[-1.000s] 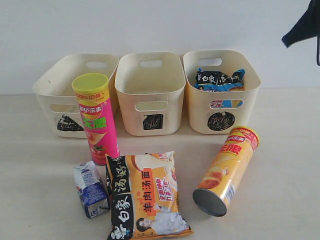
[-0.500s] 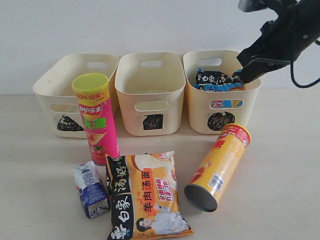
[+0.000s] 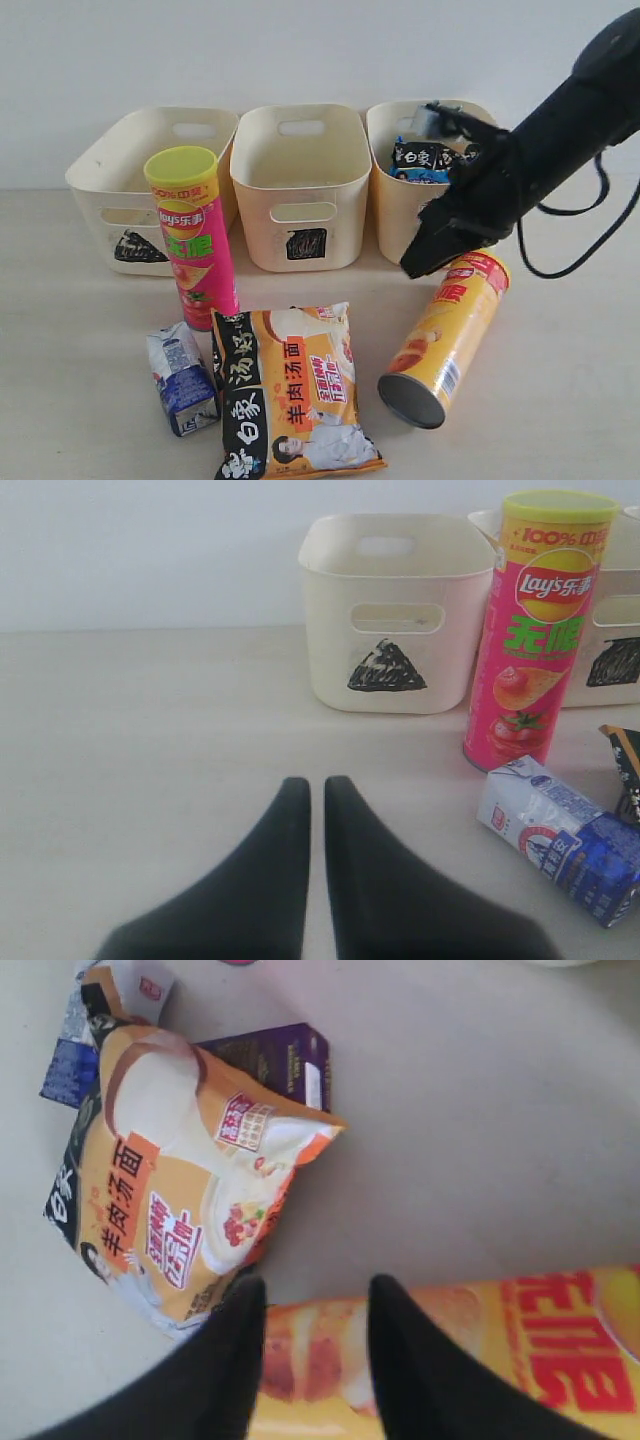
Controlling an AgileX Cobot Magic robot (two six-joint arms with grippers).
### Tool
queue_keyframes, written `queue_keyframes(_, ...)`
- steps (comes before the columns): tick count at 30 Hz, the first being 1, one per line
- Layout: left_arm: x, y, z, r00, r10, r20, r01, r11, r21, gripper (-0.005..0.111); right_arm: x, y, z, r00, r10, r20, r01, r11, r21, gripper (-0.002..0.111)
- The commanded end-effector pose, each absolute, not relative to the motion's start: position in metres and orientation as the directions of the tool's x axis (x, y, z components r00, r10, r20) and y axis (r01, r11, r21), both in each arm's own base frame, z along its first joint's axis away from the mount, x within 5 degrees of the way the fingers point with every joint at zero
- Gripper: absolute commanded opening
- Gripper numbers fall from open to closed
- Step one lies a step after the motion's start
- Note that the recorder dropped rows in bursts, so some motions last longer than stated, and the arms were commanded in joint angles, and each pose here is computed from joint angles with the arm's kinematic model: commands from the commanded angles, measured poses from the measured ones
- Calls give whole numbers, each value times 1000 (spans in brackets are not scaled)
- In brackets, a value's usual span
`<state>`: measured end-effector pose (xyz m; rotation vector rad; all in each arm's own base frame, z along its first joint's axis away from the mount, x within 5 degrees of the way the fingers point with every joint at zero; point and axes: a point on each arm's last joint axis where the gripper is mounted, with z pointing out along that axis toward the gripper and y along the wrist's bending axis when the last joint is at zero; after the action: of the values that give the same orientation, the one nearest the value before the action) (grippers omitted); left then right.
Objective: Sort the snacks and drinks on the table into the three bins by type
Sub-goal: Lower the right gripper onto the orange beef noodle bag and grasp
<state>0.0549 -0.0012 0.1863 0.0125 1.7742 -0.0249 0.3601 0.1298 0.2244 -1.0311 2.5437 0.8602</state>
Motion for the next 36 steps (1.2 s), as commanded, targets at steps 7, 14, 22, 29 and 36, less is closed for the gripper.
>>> queue_keyframes(7, 55, -1, 188, -190, -24, -982, 20, 999, -29, 4, 364, 175, 180, -695, -580, -426, -719, 568, 399, 86)
queue_keyframes(14, 55, -1, 188, -190, -24, -982, 20, 999, -29, 4, 363, 190, 157, -696, -595, -401, -718, 562, 412, 86)
queue_keyframes(22, 55, -1, 188, -191, -24, -981, 20, 999, -28, 4, 362, 196, 132, -728, -585, -357, -677, 535, 505, 86)
queue_keyframes(29, 55, -1, 188, -189, -24, -982, 20, 999, -29, 4, 351, 199, 140, -696, -630, -345, -683, 430, 591, 86)
queue_keyframes(36, 55, -1, 188, -189, -24, -982, 20, 999, -29, 4, 350, 201, 138, -708, -618, -342, -665, 419, 619, 86)
